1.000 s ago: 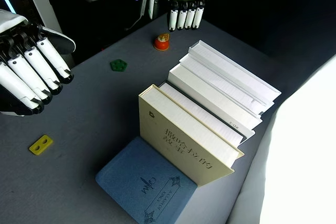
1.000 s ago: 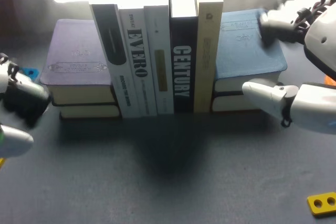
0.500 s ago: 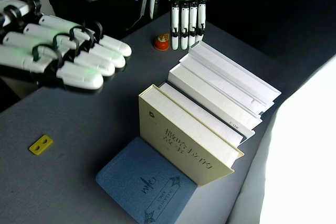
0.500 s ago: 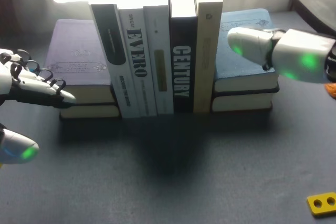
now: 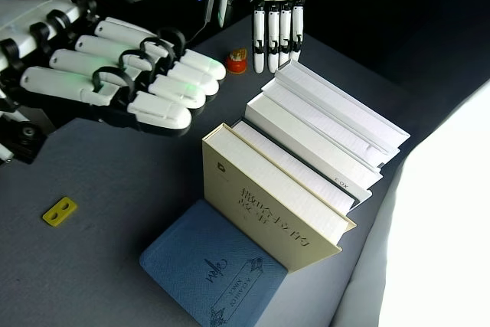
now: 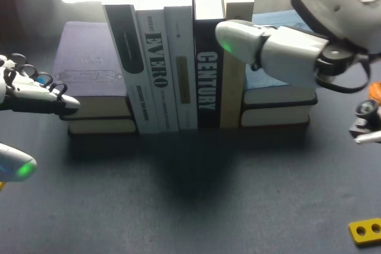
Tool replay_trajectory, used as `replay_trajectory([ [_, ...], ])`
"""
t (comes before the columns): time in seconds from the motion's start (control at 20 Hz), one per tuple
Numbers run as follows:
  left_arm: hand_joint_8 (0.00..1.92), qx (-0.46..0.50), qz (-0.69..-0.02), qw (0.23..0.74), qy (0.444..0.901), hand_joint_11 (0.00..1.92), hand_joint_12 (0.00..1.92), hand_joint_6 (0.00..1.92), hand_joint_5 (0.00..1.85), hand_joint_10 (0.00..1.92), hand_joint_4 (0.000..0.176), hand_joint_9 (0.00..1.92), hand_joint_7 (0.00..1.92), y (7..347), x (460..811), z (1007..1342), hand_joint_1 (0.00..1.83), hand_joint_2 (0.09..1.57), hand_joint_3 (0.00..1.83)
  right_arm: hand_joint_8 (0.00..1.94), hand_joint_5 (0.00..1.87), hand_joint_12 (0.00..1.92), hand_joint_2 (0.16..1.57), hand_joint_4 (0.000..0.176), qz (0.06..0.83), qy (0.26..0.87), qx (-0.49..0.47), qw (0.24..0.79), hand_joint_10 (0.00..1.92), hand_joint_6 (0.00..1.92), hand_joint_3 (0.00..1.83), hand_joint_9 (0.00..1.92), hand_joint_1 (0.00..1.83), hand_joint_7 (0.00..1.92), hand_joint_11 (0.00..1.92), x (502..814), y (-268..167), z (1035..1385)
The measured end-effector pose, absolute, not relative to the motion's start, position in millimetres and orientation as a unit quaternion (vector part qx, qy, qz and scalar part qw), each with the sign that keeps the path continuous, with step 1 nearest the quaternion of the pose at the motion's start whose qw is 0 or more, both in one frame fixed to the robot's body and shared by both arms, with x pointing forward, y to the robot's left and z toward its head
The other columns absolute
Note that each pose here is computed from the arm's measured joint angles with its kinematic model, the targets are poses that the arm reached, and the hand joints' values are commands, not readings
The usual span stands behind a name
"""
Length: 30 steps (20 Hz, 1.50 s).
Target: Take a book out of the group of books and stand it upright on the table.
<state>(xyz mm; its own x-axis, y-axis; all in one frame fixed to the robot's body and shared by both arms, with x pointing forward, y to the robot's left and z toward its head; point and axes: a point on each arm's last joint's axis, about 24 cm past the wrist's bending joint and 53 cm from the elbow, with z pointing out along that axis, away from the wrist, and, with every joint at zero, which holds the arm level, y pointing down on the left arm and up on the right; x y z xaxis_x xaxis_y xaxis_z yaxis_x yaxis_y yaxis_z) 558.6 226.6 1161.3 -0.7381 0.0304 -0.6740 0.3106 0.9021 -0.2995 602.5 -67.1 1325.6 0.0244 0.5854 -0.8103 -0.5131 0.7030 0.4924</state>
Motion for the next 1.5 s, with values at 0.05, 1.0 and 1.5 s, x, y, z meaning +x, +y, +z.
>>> replay_trajectory([
  [0.05,0.01,0.095,-0.201,0.349,0.91,0.0,0.66,0.0,0.11,0.01,0.045,0.21,0.18,225.2,557.9,1161.4,0.09,1.35,0.0,0.0,0.19,0.18,1.2,0.0,0.387,0.582,0.029,0.715,0.01,0.01,0.01,0.02,0.0,0.11,0.0,604.9,-61.5,1324.1],
  [1.0,0.01,0.095,-0.201,0.349,0.91,0.0,0.65,0.01,0.1,0.01,0.031,0.21,0.17,225.2,557.9,1161.4,0.02,1.36,0.0,0.0,0.72,0.0,1.22,0.011,0.391,0.575,0.01,0.719,0.0,0.1,0.0,0.0,0.0,0.11,0.0,628.6,-20.5,1291.2],
  [1.5,0.0,0.091,-0.198,0.347,0.912,0.0,0.67,0.0,0.11,0.0,0.025,0.2,0.16,229.6,559.1,1159.3,0.0,1.37,0.0,0.01,0.77,0.0,1.22,0.005,0.388,0.577,-0.003,0.718,0.0,0.1,0.0,0.0,0.0,0.12,0.0,614.1,-25.0,1289.9],
])
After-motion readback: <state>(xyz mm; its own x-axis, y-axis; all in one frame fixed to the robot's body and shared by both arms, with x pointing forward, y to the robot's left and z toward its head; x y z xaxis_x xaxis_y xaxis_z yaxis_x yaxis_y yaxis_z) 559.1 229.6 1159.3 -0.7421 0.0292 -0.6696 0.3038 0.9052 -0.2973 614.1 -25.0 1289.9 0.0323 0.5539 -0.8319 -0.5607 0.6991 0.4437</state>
